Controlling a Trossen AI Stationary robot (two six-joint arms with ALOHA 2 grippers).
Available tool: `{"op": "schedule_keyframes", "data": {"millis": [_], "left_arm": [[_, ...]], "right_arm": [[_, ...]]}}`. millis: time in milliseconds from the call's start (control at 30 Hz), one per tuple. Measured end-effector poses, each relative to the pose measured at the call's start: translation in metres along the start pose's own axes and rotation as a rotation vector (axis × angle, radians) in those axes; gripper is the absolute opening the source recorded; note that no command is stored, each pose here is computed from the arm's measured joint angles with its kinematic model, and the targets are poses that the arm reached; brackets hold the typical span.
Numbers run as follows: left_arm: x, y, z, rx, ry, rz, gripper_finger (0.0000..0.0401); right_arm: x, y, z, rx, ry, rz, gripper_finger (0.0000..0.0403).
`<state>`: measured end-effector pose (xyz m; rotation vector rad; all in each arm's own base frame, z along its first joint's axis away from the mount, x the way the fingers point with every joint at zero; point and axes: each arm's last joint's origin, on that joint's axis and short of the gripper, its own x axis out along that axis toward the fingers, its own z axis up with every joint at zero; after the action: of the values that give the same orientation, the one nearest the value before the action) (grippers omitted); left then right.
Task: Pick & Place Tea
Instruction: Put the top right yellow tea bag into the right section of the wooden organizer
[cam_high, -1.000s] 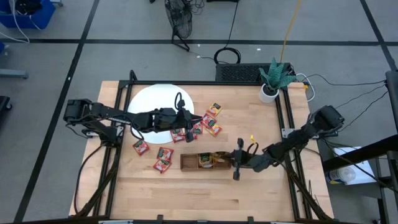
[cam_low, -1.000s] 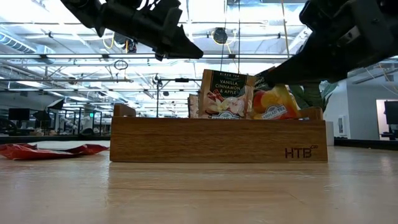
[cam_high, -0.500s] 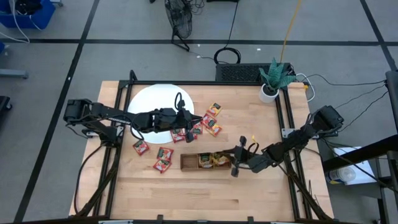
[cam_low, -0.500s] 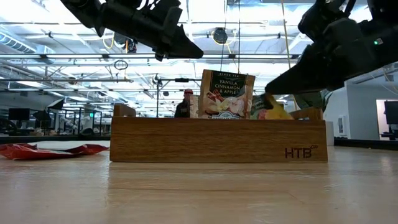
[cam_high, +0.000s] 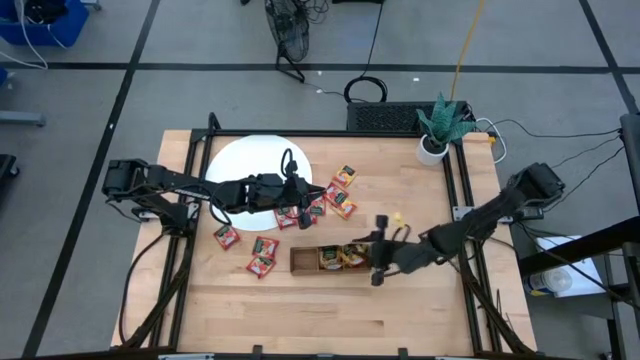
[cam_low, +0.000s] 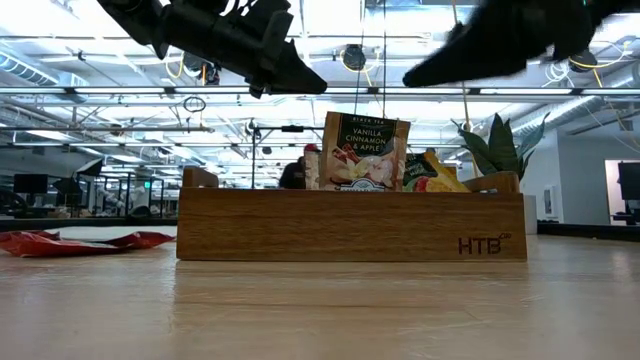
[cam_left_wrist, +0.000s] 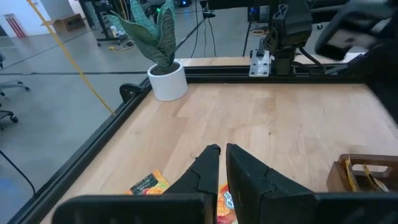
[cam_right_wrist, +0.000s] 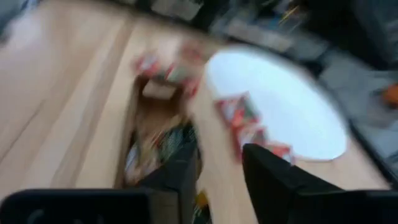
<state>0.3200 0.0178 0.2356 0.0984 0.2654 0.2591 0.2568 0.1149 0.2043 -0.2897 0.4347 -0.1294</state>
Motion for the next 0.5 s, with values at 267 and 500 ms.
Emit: {"op": "schedule_keyframes", "data": {"millis": [267,500], "left_arm": [[0.000,0.000,0.000,0.001,0.004,0.000,0.0035],[0.000,0.000,-0.001,0.000,0.014,-0.001,0.0035]], "right_arm": [[0.032,-0.020,0.034,-0.090,0.608,0.322,0.0007],[0.053,-0.012,0.020,-0.059,0.681,0.463,0.0000]]}}
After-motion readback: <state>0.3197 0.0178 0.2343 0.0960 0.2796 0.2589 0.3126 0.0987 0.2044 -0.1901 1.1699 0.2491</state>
